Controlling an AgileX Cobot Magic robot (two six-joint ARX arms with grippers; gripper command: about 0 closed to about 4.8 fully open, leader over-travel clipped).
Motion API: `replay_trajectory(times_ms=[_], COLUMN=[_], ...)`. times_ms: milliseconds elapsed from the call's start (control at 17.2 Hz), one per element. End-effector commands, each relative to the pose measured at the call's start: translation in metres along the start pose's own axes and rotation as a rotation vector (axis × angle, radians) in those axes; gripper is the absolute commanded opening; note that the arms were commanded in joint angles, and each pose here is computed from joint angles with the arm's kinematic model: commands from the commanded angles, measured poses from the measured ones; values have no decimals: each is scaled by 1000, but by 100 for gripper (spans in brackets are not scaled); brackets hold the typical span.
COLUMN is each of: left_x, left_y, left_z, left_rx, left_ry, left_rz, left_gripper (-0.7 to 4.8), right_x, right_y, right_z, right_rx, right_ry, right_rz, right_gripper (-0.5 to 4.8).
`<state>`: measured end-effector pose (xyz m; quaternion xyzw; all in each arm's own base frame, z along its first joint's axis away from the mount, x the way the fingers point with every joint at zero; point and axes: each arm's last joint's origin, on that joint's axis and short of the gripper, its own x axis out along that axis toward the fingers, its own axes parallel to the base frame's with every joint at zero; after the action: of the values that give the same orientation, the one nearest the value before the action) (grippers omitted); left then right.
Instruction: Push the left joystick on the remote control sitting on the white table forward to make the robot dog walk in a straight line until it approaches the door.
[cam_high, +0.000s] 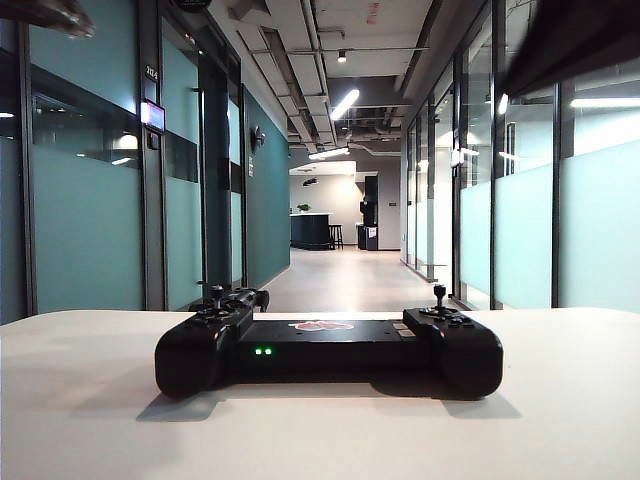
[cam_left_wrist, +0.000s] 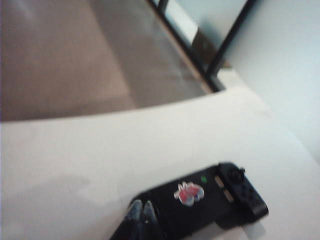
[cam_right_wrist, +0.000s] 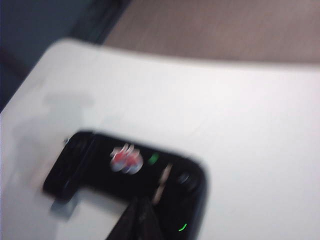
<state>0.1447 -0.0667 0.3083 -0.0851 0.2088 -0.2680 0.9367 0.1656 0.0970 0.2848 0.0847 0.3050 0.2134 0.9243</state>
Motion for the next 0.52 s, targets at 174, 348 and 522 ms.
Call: replay_trajectory(times_ms=[174, 348, 522], left_x=[15, 24, 28], left_y=[-15, -18, -17], left_z=[17, 23, 21], left_rx=[8, 5, 0], left_ry=[108, 138, 160], left_rz=[-98, -154, -141], left_gripper=[-5, -5, -5], right_x=[26, 38, 41], right_y=[11, 9, 9], right_z=[-4, -10, -11], right_rx=[70, 107, 111], right_ry=[186, 257, 273], right_rz=[-30, -56, -61], right_gripper=[-6, -5, 89])
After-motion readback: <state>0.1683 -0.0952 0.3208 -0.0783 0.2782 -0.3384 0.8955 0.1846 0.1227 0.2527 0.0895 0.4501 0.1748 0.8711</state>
